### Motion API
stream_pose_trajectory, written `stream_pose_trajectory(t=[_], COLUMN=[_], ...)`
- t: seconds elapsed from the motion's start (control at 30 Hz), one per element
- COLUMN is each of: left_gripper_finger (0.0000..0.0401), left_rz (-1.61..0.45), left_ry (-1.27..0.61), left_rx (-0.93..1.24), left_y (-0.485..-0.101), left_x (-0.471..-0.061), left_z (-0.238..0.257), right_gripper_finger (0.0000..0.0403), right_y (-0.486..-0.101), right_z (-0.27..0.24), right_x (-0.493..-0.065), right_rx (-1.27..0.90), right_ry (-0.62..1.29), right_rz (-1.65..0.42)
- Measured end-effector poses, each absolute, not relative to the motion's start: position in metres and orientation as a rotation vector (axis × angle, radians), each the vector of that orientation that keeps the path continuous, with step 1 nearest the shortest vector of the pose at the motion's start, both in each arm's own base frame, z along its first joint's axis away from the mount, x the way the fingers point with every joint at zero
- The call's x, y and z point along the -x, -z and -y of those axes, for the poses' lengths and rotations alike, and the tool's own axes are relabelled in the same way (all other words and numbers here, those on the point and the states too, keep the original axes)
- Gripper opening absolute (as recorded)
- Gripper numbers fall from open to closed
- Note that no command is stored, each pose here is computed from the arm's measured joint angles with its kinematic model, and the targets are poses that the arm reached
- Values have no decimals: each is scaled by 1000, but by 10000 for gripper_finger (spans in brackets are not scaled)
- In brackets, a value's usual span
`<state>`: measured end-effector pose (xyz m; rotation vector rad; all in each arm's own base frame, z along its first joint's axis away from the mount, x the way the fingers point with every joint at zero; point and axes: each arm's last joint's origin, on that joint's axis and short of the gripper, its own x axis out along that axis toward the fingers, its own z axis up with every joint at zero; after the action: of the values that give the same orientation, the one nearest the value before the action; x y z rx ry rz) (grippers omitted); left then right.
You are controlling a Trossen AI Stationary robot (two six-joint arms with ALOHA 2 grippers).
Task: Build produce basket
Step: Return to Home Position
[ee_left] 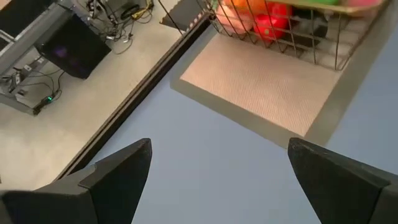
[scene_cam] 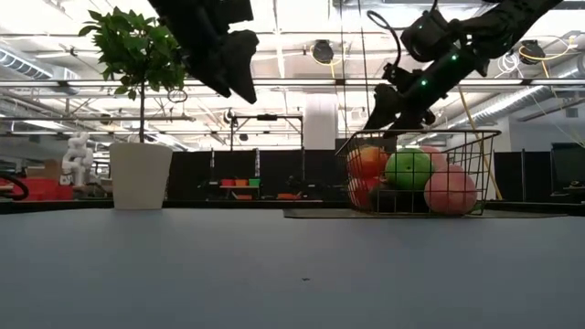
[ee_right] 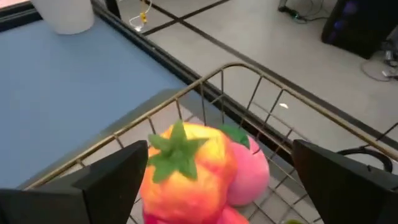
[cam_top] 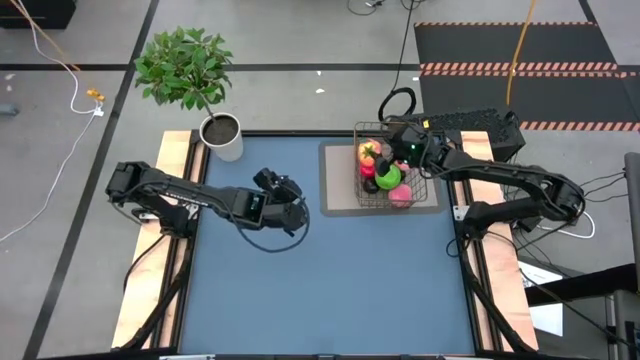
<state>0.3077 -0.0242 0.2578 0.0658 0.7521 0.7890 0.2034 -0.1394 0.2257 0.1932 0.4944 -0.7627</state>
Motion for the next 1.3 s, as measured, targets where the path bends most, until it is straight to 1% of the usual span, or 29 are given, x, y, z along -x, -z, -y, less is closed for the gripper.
stream_pose_trajectory(t=[0.07, 0.13, 0.23, 0.33, 0.4, 0.5, 0.57, 0.67, 0.73, 0.77, 0.8, 0.83, 0.87, 0.9, 1.0, 1.1, 1.2, 1.3], left_gripper_finger=[376, 376, 376, 367, 345, 289, 241, 162, 108, 81, 55, 30, 16, 11, 15, 7, 5, 5], left_rz=[-743, -742, -695, -632, -573, -488, -442, -377, -346, -330, -314, -297, -271, -239, -166, -98, -54, -34], left_ry=[-794, -784, -763, -754, -744, -704, -665, -580, -527, -495, -469, -452, -442, -436, -427, -427, -388, -307], left_rx=[-62, -86, -100, -81, -71, -77, -89, -79, -63, -54, -46, -42, -35, -25, -34, -48, -47, -59], left_y=[-259, -262, -281, -304, -320, -331, -328, -314, -300, -292, -283, -274, -266, -260, -242, -233, -229, -220], left_x=[-307, -305, -294, -276, -263, -246, -237, -225, -215, -211, -207, -202, -197, -192, -176, -160, -146, -137], left_z=[25, 27, 27, 24, 25, 28, 30, 31, 30, 29, 29, 28, 27, 25, 22, 17, 12, 10], right_gripper_finger=[393, 392, 386, 369, 347, 284, 226, 125, 60, 32, 17, 11, 13, 17, 20, 8, 2, 3], right_y=[-226, -231, -247, -268, -283, -299, -305, -308, -308, -308, -307, -308, -309, -310, -314, -317, -318, -307], right_z=[136, 130, 114, 93, 78, 55, 41, 26, 20, 18, 17, 16, 15, 15, 13, 12, 10, 9], right_x=[-204, -205, -206, -200, -191, -177, -169, -156, -149, -145, -141, -138, -135, -131, -120, -107, -98, -96], right_rx=[-206, -231, -238, -201, -175, -147, -138, -89, -11, 31, 63, 78, 81, 80, 103, 145, 161, 137], right_ry=[710, 608, 456, 374, 324, 237, 179, 104, 68, 55, 45, 40, 39, 40, 42, 43, 44, 22], right_rz=[-496, -467, -376, -283, -216, -147, -129, -140, -157, -171, -180, -180, -174, -166, -125, -94, -72, -78])
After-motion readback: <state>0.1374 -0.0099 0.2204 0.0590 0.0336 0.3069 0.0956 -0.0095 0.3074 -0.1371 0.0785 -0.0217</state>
